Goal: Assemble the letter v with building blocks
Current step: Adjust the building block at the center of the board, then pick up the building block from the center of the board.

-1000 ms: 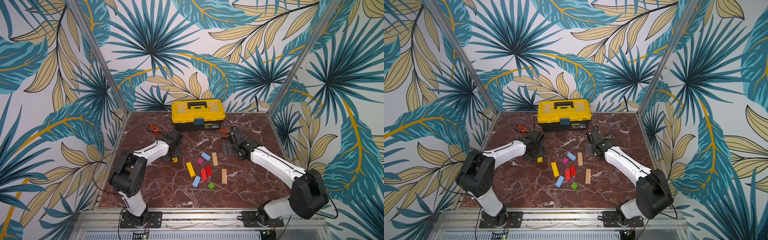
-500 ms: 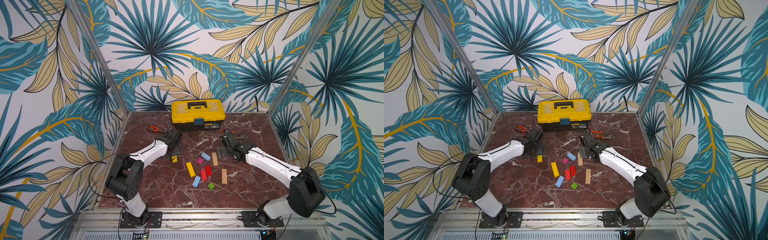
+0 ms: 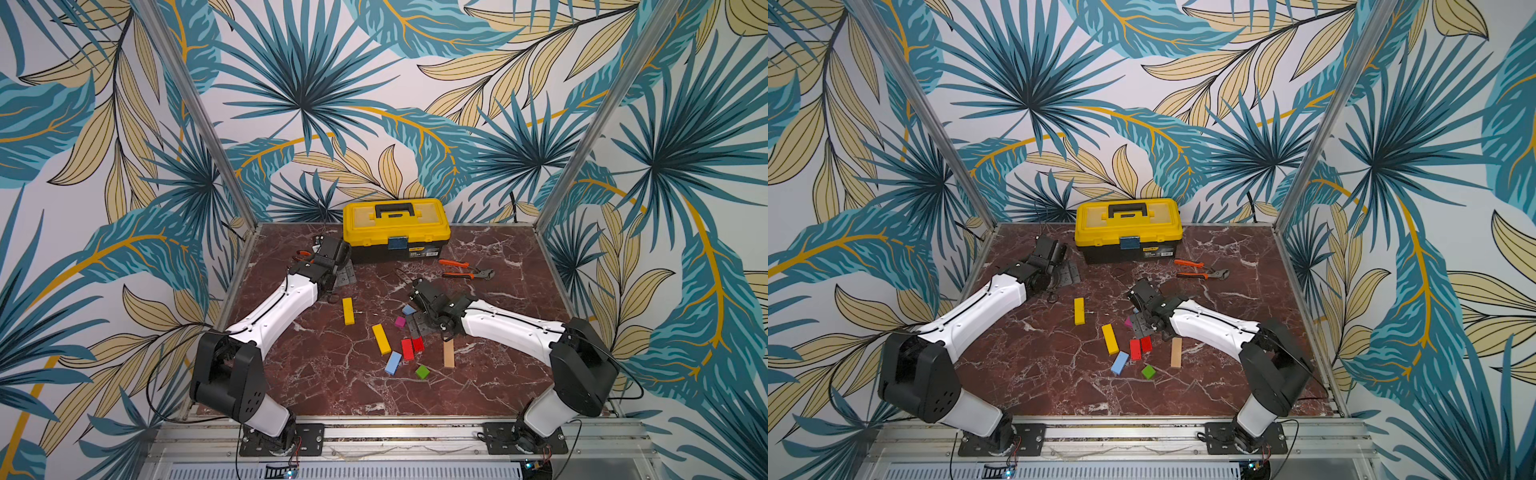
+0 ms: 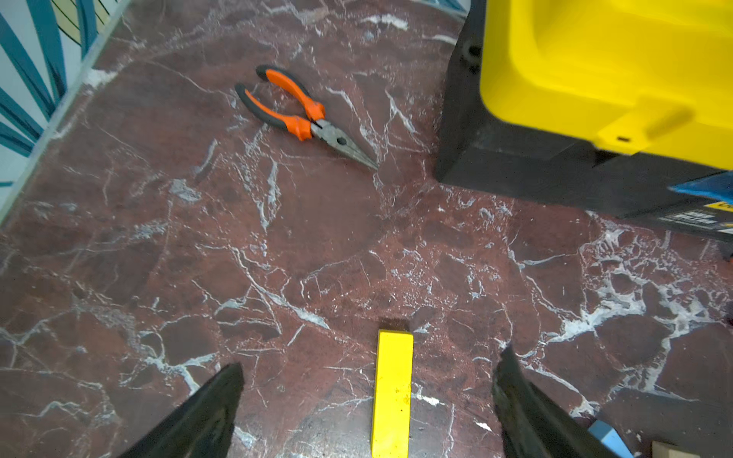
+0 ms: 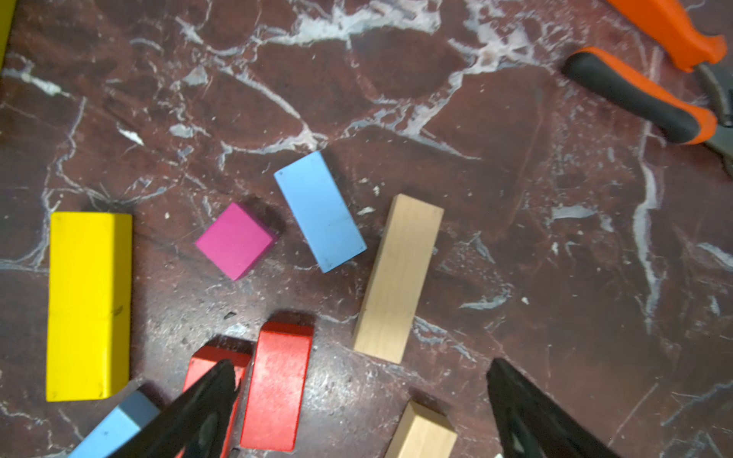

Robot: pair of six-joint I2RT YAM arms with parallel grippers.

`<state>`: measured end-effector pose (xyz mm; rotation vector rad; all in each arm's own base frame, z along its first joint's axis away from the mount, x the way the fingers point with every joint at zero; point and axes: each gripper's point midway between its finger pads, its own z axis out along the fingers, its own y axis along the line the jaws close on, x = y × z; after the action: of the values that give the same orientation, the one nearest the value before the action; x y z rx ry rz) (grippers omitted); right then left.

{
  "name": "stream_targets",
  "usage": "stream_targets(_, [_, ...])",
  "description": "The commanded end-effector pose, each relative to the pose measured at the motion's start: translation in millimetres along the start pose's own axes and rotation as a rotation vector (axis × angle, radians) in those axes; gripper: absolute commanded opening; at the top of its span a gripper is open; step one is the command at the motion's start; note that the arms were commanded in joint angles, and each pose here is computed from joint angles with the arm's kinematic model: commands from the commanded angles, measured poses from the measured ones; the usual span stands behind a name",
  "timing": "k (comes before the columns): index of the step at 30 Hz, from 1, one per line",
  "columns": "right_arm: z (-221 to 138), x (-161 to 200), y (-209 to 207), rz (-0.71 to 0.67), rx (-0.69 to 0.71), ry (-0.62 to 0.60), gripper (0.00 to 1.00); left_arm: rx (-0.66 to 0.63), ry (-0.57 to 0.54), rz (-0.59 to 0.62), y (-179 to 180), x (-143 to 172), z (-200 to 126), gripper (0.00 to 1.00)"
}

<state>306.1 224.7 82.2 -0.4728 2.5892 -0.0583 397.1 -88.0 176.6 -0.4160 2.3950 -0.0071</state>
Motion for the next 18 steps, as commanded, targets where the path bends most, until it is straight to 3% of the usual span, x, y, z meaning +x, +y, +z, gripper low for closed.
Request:
stream_targets(1, [2,15,4,0.011,0.004,0.060,0.99,-0.014,-0.066,0.018,5,-21,-14,0.99])
stream_targets(18, [4,79,18,-0.058,0.022,0.209,0.99,-0.001,-0.105,0.025,11,-32,-30,0.99])
